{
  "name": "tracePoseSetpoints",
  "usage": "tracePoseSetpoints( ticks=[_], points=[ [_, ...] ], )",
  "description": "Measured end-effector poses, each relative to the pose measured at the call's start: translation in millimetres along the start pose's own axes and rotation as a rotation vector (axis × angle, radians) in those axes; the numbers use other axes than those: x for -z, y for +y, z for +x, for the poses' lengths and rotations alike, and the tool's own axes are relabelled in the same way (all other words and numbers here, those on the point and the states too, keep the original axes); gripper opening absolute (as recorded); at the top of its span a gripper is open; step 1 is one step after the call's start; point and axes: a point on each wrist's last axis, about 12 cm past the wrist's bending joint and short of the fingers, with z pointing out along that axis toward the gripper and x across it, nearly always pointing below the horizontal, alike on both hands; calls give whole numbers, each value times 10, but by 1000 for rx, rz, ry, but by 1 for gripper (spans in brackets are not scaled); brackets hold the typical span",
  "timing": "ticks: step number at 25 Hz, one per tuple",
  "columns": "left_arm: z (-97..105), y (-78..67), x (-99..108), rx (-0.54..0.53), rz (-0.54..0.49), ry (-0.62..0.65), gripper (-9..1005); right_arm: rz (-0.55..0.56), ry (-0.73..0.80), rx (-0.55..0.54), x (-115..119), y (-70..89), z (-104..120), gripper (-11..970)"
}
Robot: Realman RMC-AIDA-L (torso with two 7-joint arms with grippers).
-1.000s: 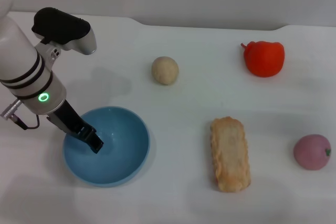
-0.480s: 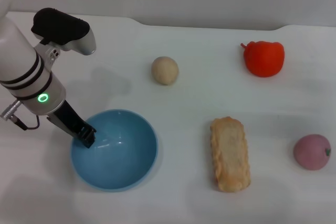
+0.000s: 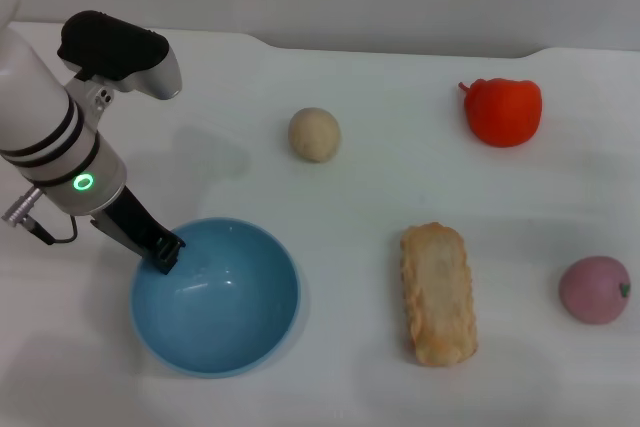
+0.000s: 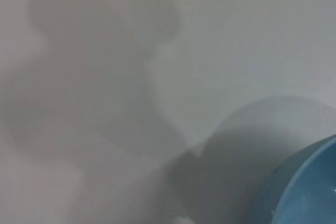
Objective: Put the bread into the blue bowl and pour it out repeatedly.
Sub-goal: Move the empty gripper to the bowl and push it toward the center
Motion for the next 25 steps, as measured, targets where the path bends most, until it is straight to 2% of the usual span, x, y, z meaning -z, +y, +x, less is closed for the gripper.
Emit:
tracePoseSetpoints(
  ticks=[5,9,10,11,13,17,21,25],
  points=[
    [-15,-6,20,3,-1,-9,17,-28,5,-186,-25,31,-13,487],
    [-31,-19,28,3,3,-13,17,-164,67,-333,-185,143,-90,485],
    [-42,-34,32,1,10,-16,17,-253,144,-402,-306,175,-154,484],
    [-42,-34,32,1,10,-16,17,-253,144,-402,-306,175,-154,484],
    [-46,-43,35,1,18,-20,17,-343,224,-453,-401,189,-243,483],
    [-46,-53,39,0,34,-25,17,-523,410,-450,-527,212,-501,481],
    [-45,-48,44,0,34,-26,16,-616,578,-414,-581,195,-820,479],
    [-35,-54,38,-1,38,-23,16,-689,708,-318,-593,206,-1109,477]
  ],
)
